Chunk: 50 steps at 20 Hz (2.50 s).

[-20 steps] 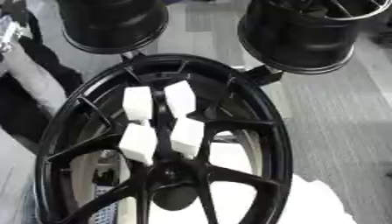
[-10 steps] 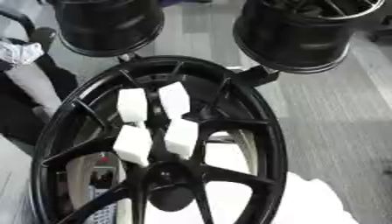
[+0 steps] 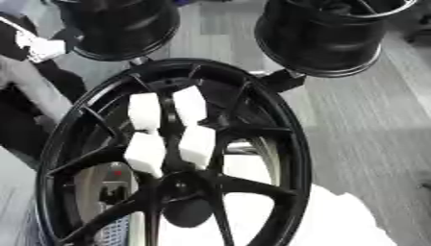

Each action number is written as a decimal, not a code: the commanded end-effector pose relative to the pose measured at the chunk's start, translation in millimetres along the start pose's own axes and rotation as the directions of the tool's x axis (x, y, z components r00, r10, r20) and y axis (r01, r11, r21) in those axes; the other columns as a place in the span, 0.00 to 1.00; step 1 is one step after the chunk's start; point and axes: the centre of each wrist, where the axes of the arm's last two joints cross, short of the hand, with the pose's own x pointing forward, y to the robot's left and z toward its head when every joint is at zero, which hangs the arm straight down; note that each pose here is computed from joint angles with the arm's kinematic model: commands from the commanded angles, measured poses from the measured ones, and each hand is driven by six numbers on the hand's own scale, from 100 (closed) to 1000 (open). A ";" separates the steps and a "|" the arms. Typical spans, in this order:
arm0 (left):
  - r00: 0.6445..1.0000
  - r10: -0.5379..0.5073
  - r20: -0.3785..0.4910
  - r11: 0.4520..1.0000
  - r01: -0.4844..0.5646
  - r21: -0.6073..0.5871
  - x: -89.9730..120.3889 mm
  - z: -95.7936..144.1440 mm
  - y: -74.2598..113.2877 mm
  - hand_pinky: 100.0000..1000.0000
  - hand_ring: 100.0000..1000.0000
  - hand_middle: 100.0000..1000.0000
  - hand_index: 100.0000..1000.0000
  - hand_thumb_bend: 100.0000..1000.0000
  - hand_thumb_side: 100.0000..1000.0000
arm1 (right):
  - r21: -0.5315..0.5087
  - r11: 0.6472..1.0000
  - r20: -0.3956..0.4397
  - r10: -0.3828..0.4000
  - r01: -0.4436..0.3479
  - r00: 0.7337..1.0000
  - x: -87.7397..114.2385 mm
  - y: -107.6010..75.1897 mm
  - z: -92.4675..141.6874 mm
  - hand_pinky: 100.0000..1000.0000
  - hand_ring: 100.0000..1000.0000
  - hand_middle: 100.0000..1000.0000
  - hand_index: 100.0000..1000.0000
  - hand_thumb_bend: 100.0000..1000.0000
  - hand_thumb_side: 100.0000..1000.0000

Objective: Pull the pin out of the wheel hub.

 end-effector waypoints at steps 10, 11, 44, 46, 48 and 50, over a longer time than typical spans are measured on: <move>0.999 -0.022 0.033 0.988 0.027 -0.153 -4.0 -36.5 8.4 0.82 0.79 0.71 0.86 0.00 0.54 | 0.013 1.000 0.026 0.021 -0.022 0.999 5.9 -5.1 -2.7 0.73 0.55 0.48 0.66 0.00 0.55; 0.999 -0.028 0.038 0.987 0.034 -0.159 -2.8 -40.0 8.1 0.82 0.80 0.71 0.86 0.00 0.55 | 0.014 1.000 0.026 0.021 -0.021 0.999 5.9 -5.0 -2.7 0.73 0.55 0.48 0.66 0.00 0.55; 0.994 -0.012 -0.111 0.998 0.006 -0.060 68.2 -21.0 -12.9 0.85 0.82 0.72 0.87 0.05 0.88 | 0.024 1.000 0.022 -0.012 0.012 1.000 9.9 5.0 -5.1 0.73 0.55 0.48 0.66 0.00 0.56; 0.992 -0.020 -0.121 0.998 0.012 -0.063 71.0 -17.1 -14.2 0.85 0.83 0.72 0.87 0.12 1.00 | 0.024 1.000 0.020 -0.015 0.015 1.000 10.0 5.7 -5.0 0.72 0.54 0.48 0.66 0.00 0.56; 0.991 -0.026 -0.132 0.997 0.017 -0.070 73.5 -13.1 -16.1 0.85 0.83 0.72 0.87 0.15 1.00 | 0.025 1.000 0.017 -0.018 0.018 1.000 10.1 6.5 -4.9 0.72 0.54 0.48 0.66 0.00 0.56; 0.989 -0.022 -0.144 0.997 0.011 -0.074 75.1 -9.3 -18.1 0.85 0.82 0.70 0.85 0.14 1.00 | 0.025 0.999 0.015 -0.021 0.021 1.000 10.3 7.0 -4.9 0.73 0.54 0.48 0.66 0.00 0.56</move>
